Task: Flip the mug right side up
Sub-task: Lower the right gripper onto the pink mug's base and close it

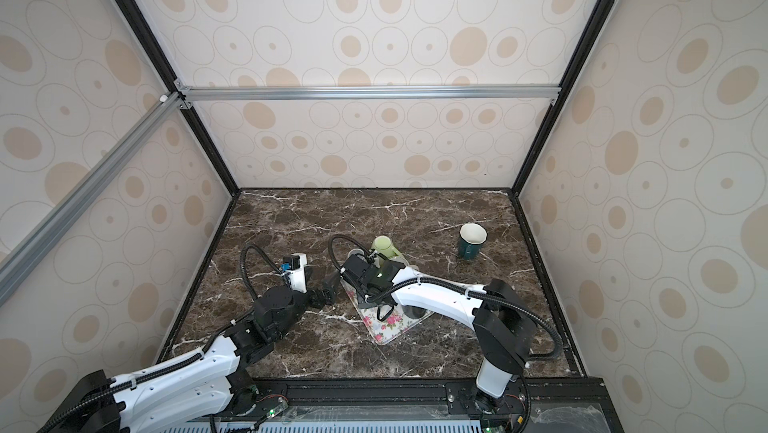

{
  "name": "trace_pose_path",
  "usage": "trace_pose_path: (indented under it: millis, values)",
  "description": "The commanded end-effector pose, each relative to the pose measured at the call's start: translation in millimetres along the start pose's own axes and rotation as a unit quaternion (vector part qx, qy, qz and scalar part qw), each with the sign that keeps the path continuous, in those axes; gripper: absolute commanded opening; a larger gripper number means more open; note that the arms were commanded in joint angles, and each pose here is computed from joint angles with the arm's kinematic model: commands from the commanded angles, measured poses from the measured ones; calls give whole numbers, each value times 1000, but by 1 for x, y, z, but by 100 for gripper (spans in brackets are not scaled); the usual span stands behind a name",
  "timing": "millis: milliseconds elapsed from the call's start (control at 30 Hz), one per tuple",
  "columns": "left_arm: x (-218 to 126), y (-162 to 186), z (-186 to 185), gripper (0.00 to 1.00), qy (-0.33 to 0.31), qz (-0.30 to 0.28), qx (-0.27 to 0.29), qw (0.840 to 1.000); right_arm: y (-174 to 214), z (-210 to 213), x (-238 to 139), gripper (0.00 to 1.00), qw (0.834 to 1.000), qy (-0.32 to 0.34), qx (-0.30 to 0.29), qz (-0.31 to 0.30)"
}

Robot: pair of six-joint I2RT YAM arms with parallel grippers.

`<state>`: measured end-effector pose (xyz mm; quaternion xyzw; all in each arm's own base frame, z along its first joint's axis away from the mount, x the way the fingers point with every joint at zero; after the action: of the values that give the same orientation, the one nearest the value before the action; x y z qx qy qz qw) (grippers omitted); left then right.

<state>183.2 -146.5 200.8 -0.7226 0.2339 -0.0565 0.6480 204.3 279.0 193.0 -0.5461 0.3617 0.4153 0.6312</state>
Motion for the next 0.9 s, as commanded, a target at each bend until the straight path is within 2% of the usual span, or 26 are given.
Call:
trace_pose_path:
  millis: [0, 700, 867]
  values:
    - [0, -5, 1, 98, -2, -14, -15, 1000, 0, 0, 4, 28, 1000, 8, -7, 17]
    - [5, 0, 0, 98, 3, -5, -14, 1000, 0, 3, 19, 27, 999, 16, -4, 30]
    - [6, 2, 0, 98, 0, -2, -13, 1000, -2, 0, 18, 24, 999, 38, -4, 29]
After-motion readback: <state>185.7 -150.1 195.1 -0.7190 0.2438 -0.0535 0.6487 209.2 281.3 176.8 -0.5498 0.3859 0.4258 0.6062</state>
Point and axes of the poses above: each gripper's point midway between its finger pads, its own x axis out along the fingers, its own z axis along the line the jaws close on, y = z × x, the point moved 10 cm from there along -x, back along the fingers, and after that the axes turned 13 degrees about x, right-handed, at the moved point
